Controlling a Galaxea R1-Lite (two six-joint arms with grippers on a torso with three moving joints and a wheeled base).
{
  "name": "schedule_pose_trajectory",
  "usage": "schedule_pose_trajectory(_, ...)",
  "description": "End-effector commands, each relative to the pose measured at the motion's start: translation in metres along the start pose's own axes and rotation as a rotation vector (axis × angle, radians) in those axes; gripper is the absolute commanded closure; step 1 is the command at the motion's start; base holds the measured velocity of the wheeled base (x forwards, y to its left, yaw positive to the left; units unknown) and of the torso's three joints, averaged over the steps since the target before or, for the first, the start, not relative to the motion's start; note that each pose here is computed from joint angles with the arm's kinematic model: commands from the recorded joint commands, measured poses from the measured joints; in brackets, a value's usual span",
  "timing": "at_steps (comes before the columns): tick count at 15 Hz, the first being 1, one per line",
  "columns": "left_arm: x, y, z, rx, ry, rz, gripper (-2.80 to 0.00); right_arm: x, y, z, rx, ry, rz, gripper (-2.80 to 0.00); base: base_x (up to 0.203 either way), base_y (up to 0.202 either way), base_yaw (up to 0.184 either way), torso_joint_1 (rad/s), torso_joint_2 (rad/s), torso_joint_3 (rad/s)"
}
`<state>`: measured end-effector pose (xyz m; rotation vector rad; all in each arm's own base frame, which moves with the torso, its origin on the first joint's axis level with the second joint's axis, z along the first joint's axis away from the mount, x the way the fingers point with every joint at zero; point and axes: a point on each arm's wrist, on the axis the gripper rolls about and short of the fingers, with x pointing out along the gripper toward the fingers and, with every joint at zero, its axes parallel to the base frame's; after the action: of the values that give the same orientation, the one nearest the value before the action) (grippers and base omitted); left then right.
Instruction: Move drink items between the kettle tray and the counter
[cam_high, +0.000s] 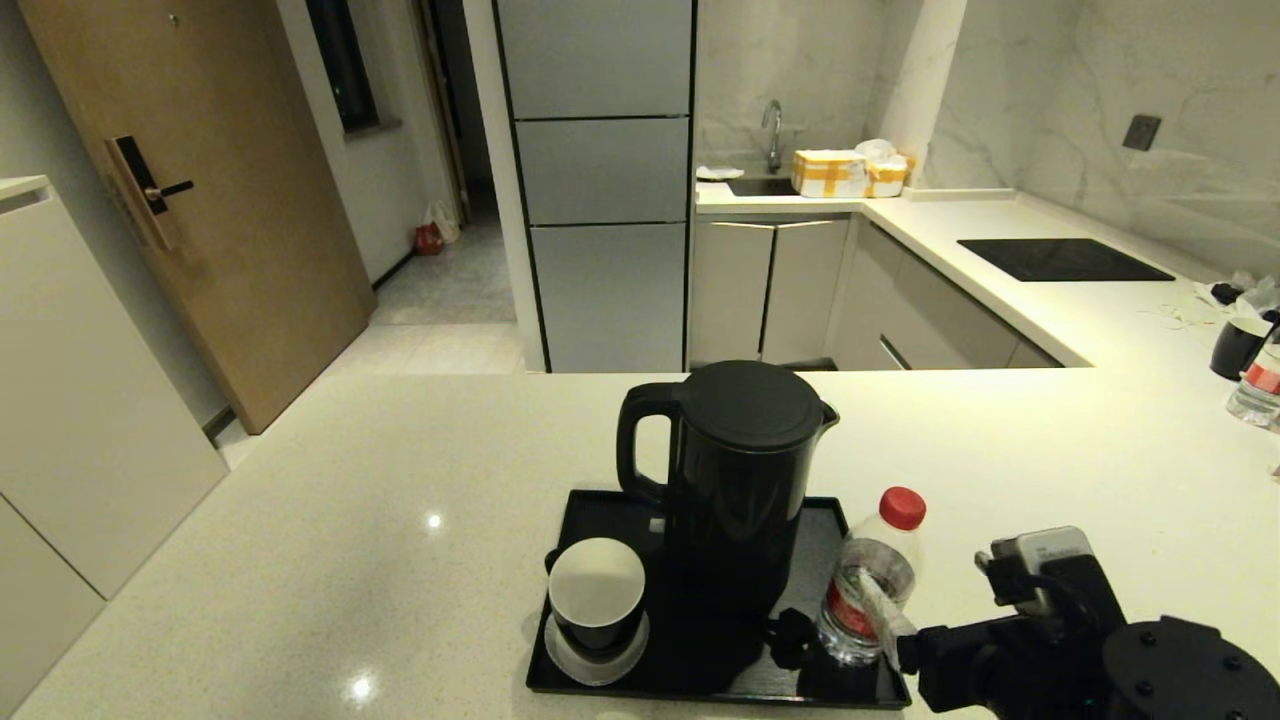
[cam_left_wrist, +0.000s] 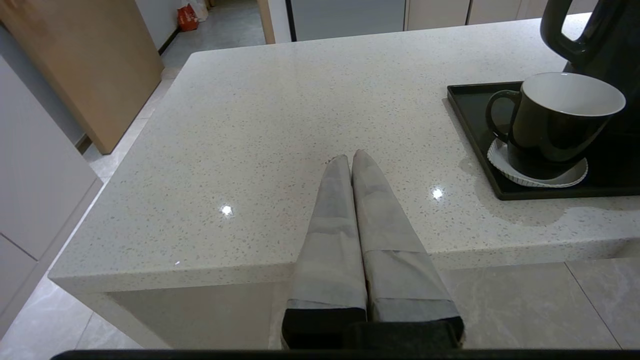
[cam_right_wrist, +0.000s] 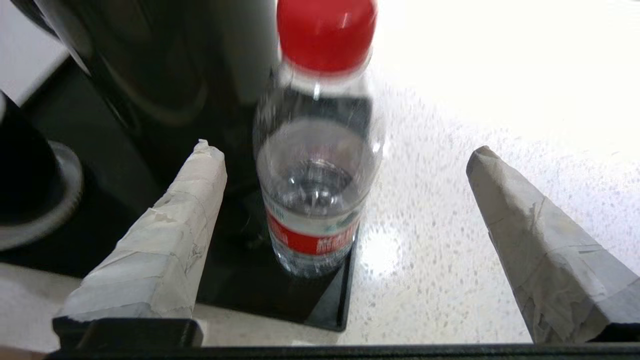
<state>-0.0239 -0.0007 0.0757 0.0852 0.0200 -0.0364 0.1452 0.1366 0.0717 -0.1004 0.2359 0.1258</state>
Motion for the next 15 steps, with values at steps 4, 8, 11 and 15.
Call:
schedule_pose_trajectory(4,0.000,0.000,0.000,0.000,-0.001,-0.001,0.00,-0.007,-0.005,0.011,0.033,-0.053,0.000,-2.80,0.000,0.000,0.000,0.000,0.00,0.000)
schedule_pose_trajectory(8,0.000,0.000,0.000,0.000,-0.002,-0.001,0.00,-0.009,-0.007,0.024,0.068,-0.106,-0.004,-2.80,0.000,0.000,0.000,0.000,0.00,0.000)
schedule_pose_trajectory(11,0.000,0.000,0.000,0.000,0.000,-0.001,0.00,0.002,-0.017,0.038,0.083,-0.154,-0.085,-2.80,0.000,0.000,0.000,0.000,0.00,0.000)
schedule_pose_trajectory(15,0.000,0.000,0.000,0.000,0.000,-0.001,0.00,0.007,-0.039,0.080,0.108,-0.237,-0.195,0.00,0.000,0.000,0.000,0.000,0.00,0.000)
